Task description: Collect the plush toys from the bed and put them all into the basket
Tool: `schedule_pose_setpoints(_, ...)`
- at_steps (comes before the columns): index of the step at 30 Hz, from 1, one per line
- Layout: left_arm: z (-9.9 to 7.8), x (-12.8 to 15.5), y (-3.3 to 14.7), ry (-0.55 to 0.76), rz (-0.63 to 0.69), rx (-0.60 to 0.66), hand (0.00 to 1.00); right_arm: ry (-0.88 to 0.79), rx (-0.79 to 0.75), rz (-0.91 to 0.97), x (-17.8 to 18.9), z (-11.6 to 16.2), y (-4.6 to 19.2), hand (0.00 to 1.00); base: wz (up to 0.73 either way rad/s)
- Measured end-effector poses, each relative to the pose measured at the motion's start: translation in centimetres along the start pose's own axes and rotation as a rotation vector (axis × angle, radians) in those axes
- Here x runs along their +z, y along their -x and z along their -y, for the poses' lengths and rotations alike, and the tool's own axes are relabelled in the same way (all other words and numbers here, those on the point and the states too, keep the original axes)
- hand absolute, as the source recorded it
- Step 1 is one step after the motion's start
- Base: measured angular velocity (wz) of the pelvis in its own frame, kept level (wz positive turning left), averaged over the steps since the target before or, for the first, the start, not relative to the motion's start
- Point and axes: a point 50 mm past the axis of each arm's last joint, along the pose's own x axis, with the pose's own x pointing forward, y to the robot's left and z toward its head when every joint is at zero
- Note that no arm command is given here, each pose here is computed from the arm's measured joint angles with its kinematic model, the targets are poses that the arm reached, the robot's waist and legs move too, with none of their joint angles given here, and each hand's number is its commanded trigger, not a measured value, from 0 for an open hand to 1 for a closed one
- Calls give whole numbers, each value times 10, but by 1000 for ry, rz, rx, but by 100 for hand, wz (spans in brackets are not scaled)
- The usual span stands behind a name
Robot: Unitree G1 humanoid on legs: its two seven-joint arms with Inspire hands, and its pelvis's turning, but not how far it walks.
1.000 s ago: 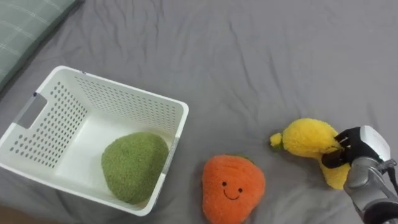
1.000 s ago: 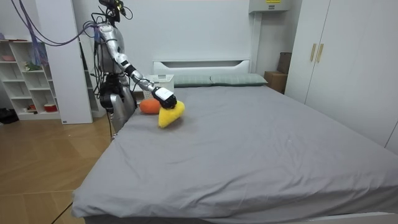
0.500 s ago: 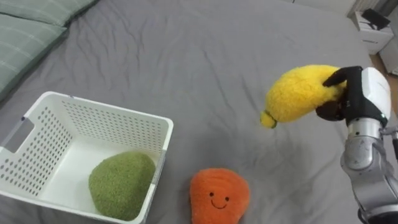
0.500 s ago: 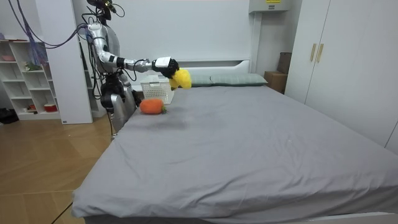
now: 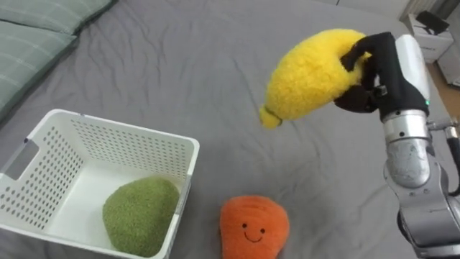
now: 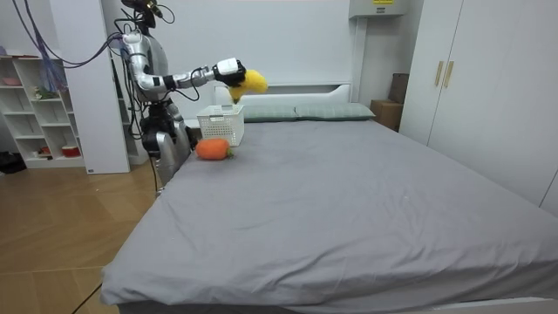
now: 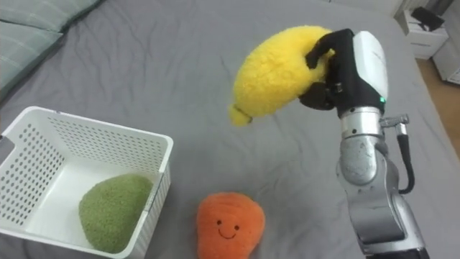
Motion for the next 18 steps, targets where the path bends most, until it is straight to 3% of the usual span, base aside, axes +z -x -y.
schedule_pose_setpoints(6, 5, 3, -1, -32, 7, -27, 0, -10, 158, 118, 34, -23, -9, 100, 3)
schedule_pose_setpoints(18, 14, 11, -3, -89, 26, -52, 0, -29, 460, 204, 71, -76, 0, 100, 1)
